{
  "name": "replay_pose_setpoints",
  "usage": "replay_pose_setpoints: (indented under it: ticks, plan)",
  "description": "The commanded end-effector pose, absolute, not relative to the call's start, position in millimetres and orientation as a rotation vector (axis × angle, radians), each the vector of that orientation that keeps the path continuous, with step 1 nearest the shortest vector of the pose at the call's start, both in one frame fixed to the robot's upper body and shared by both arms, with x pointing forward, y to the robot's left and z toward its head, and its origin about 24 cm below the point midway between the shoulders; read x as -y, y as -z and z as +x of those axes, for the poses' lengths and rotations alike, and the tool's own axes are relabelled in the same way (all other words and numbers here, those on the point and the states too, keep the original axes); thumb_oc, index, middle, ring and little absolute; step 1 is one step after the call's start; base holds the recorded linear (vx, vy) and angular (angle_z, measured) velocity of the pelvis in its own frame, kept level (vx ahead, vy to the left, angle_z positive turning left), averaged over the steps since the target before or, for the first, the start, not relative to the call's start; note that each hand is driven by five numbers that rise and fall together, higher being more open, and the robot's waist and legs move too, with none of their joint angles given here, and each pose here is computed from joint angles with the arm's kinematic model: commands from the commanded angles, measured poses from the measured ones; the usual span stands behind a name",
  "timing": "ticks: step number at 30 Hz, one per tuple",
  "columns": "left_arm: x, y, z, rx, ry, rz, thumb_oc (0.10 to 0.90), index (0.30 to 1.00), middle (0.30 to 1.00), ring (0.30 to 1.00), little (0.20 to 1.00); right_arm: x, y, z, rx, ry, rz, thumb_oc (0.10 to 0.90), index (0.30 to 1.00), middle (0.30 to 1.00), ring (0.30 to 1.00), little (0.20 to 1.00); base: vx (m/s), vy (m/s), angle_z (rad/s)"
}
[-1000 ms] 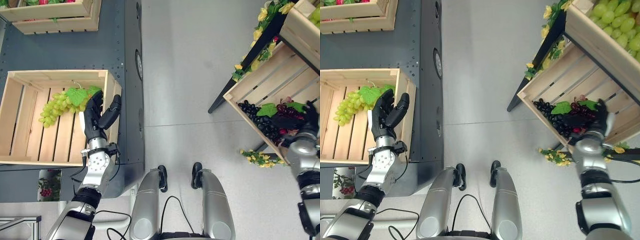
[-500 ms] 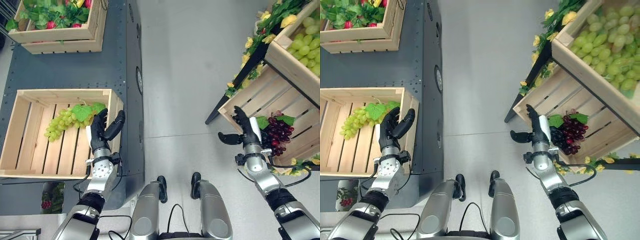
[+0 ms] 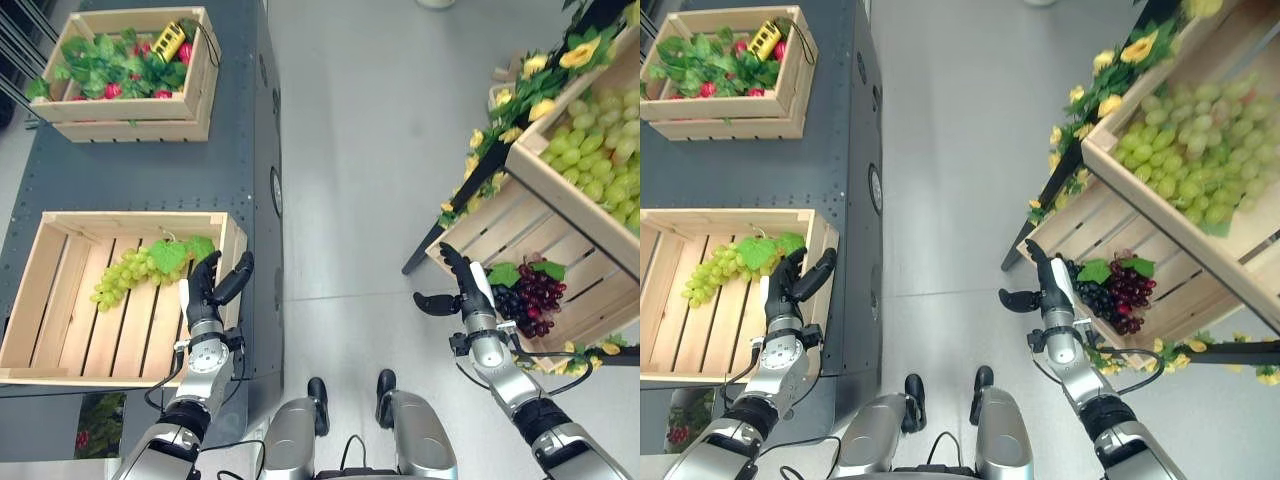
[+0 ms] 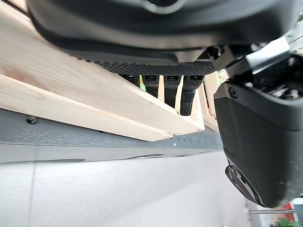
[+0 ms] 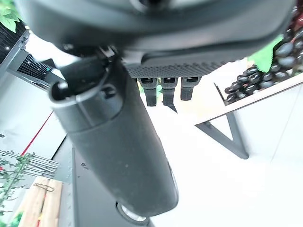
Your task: Pick up the fruits from the basket on one side to the basket on the other side
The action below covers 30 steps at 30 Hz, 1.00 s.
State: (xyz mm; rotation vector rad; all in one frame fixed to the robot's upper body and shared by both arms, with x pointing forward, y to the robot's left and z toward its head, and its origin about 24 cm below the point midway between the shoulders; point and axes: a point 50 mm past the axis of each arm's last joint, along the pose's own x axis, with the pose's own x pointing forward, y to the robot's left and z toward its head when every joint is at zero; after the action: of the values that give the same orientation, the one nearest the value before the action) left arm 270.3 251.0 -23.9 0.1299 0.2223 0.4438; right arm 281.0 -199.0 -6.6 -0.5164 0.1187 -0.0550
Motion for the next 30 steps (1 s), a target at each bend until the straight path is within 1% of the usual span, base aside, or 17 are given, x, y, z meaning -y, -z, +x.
replay_pose_setpoints:
  ticks: [1, 3, 6, 8, 10, 15, 23, 27, 30]
  plan:
    - [-173.2, 47.5, 260.5, -0.248, -0.138, 0.158, 0.800, 0.900, 0.900, 0.900, 0.900, 181.0, -14.5, 286.9, 0.052, -0.042, -0.491, 0.800, 0.900, 0.900, 0.900, 0.900, 0.04, -0.042, 0.06]
    - [-173.7, 46.2, 260.0, -0.223, -0.130, 0.224, 0.800, 0.900, 0.900, 0.900, 0.900, 179.1, -7.9, 283.1, 0.027, -0.060, -0.479, 0.800, 0.900, 0.900, 0.900, 0.900, 0.05, -0.033, 0.18]
    - [-179.9, 32.2, 263.9, -0.104, -0.121, 0.365, 0.800, 0.900, 0.900, 0.900, 0.900, 176.2, 3.0, 276.2, -0.016, -0.094, -0.467, 0.800, 0.900, 0.900, 0.900, 0.900, 0.05, -0.015, 0.18]
    - [-181.3, 24.5, 265.8, -0.047, -0.122, 0.399, 0.800, 0.900, 0.900, 0.900, 0.900, 175.3, 4.7, 274.4, -0.023, -0.100, -0.467, 0.800, 0.900, 0.900, 0.900, 0.900, 0.02, -0.008, 0.07]
    - [-185.2, 2.6, 270.8, 0.084, -0.122, 0.444, 0.800, 0.900, 0.900, 0.900, 0.900, 175.2, 8.3, 270.6, -0.041, -0.110, -0.465, 0.800, 0.900, 0.900, 0.900, 0.900, 0.02, -0.014, 0.15]
    - [-194.6, -25.0, 274.2, 0.230, -0.133, 0.479, 0.800, 0.900, 0.900, 0.900, 0.900, 175.4, 11.4, 269.5, -0.058, -0.135, -0.472, 0.800, 0.900, 0.900, 0.900, 0.900, 0.01, -0.025, 0.26]
    - [-208.2, -32.5, 273.0, 0.268, -0.194, 0.534, 0.800, 0.900, 0.900, 0.900, 0.900, 169.1, 9.0, 273.4, -0.054, -0.168, -0.433, 0.800, 0.900, 0.900, 0.900, 0.900, 0.01, -0.037, 0.17]
    - [-221.5, -33.5, 266.2, 0.283, -0.278, 0.575, 0.800, 0.900, 0.900, 0.900, 0.900, 166.9, 15.0, 264.9, -0.083, -0.183, -0.392, 0.800, 0.900, 0.900, 0.900, 0.900, 0.06, -0.018, 0.14]
    - [-238.5, -41.1, 263.3, 0.312, -0.369, 0.627, 0.800, 0.900, 0.900, 0.900, 0.900, 165.4, 21.0, 259.4, -0.117, -0.208, -0.380, 0.800, 0.900, 0.900, 0.900, 0.900, 0.08, -0.029, 0.04]
